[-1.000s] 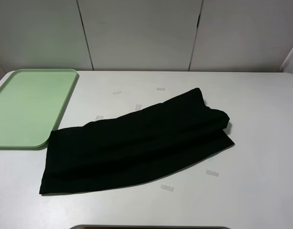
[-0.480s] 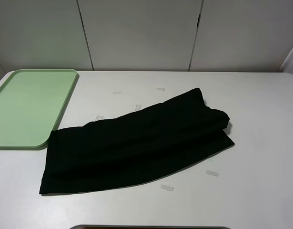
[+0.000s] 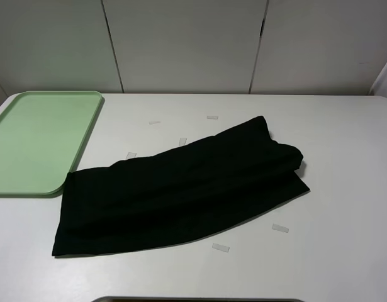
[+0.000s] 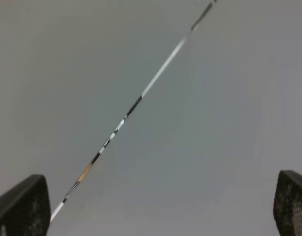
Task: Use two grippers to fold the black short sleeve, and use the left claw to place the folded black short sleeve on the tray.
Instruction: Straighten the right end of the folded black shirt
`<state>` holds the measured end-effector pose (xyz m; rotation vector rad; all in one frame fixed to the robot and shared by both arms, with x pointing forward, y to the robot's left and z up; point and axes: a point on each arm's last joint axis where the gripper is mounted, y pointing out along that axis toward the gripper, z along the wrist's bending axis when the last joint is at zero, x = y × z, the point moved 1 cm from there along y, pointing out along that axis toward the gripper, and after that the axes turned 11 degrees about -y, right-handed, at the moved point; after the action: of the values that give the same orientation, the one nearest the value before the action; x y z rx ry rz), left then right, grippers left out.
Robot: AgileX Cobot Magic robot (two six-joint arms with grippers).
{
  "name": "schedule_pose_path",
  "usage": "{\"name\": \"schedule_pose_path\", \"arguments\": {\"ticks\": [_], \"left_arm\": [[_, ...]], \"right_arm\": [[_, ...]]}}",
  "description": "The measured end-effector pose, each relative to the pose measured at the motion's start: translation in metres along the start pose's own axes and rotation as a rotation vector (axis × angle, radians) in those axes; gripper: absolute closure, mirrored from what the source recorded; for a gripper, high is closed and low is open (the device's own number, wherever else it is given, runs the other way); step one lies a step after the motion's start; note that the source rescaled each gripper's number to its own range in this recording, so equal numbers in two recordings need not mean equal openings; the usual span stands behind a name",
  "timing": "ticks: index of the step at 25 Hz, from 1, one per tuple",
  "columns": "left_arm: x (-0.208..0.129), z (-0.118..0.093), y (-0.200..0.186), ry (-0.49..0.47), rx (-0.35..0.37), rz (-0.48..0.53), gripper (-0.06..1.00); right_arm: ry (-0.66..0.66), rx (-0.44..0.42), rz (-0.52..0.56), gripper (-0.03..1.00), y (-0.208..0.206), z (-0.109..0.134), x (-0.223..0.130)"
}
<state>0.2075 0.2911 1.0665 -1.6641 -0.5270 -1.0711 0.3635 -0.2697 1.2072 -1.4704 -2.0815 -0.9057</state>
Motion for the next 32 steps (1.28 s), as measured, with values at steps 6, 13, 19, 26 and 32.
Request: {"name": "schedule_pose_path", "arguments": {"ticks": [6,13,19,26,32], "left_arm": [[-0.016,0.003,0.026,-0.038,-0.009,0.094,-0.06],[-0.015,0.006,0.035,-0.097,0.005,0.055,-0.06],[-0.015,0.006,0.035,-0.101,0.006,0.055,-0.06],[-0.015,0.006,0.035,-0.102,0.006,0.054,-0.06],[-0.015,0.006,0.035,-0.103,0.006,0.055,-0.06]], "right_arm": [[0.146,-0.027,0.151,-0.03,-0.001,-0.002,-0.015],[0.424,-0.013,0.446,-0.03,-0.010,0.008,-0.042],[0.597,0.088,0.662,-0.03,-0.021,0.026,-0.055],[0.735,0.190,0.815,-0.03,-0.032,0.043,-0.059],[0.719,0.245,0.826,-0.03,-0.028,0.048,-0.059]]}}
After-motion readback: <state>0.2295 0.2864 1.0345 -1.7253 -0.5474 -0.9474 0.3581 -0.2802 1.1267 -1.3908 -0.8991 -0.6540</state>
